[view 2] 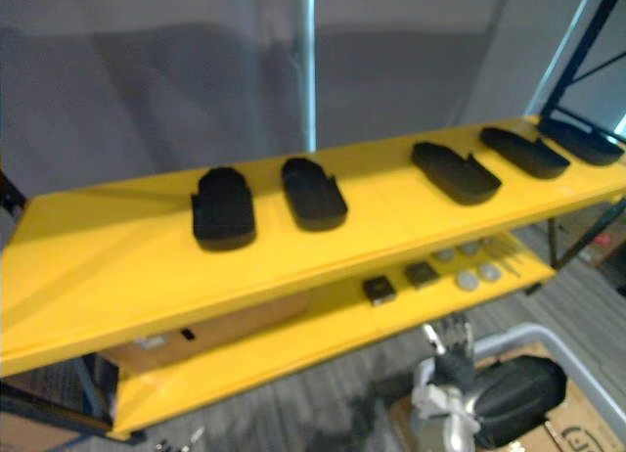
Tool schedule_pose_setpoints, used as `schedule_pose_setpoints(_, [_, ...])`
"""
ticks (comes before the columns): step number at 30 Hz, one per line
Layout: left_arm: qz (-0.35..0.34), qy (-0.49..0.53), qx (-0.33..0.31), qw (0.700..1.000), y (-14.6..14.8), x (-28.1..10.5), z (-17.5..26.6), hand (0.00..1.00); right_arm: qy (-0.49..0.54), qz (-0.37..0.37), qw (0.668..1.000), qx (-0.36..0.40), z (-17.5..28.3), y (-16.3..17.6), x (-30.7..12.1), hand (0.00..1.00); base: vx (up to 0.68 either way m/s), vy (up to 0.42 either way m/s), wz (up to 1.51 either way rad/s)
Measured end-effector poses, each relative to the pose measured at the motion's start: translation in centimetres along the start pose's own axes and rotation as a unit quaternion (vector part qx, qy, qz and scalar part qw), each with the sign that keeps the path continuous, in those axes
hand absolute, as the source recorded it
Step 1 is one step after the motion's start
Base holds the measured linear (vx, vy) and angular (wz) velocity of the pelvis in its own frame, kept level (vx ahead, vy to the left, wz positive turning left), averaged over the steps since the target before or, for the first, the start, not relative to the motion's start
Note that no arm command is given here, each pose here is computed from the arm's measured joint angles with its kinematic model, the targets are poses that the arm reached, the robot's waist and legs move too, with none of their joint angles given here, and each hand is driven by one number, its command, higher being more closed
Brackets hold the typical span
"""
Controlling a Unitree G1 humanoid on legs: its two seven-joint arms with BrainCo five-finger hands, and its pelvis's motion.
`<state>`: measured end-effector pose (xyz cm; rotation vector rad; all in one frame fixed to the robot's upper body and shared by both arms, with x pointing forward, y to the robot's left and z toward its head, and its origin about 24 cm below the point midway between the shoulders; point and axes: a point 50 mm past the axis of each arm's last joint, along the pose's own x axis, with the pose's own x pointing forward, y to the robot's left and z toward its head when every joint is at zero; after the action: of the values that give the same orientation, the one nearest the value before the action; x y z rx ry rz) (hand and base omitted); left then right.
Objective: Walk over and take plastic housings, then place them on the shelf
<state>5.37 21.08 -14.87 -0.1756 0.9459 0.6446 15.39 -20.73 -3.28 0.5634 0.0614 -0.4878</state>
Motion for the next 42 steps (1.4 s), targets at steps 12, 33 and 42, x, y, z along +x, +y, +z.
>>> schedule_pose_setpoints(12, [-0.068, 0.048, 0.176, 0.981, -0.1, 1.1, -0.3, 0.00, -0.005, -0.057, 0.998, -0.021, 0.1, -1.3, -0.7, 0.00, 0.09, 0.016, -0.48])
schedule_pose_setpoints(33, [-0.049, 0.059, 0.080, 0.994, 0.5, 0.0, -2.1, 0.00, -0.057, 0.176, 0.980, -0.071, 2.7, 5.8, 3.9, 0.00, -0.05, 0.024, -0.52])
schedule_pose_setpoints(42, [-0.109, -0.035, 0.146, 0.983, -2.5, 0.4, 1.0, 0.00, -0.066, 0.137, 0.988, -0.034, 2.8, 5.9, 3.6, 0.00, -0.04, 0.067, -0.04])
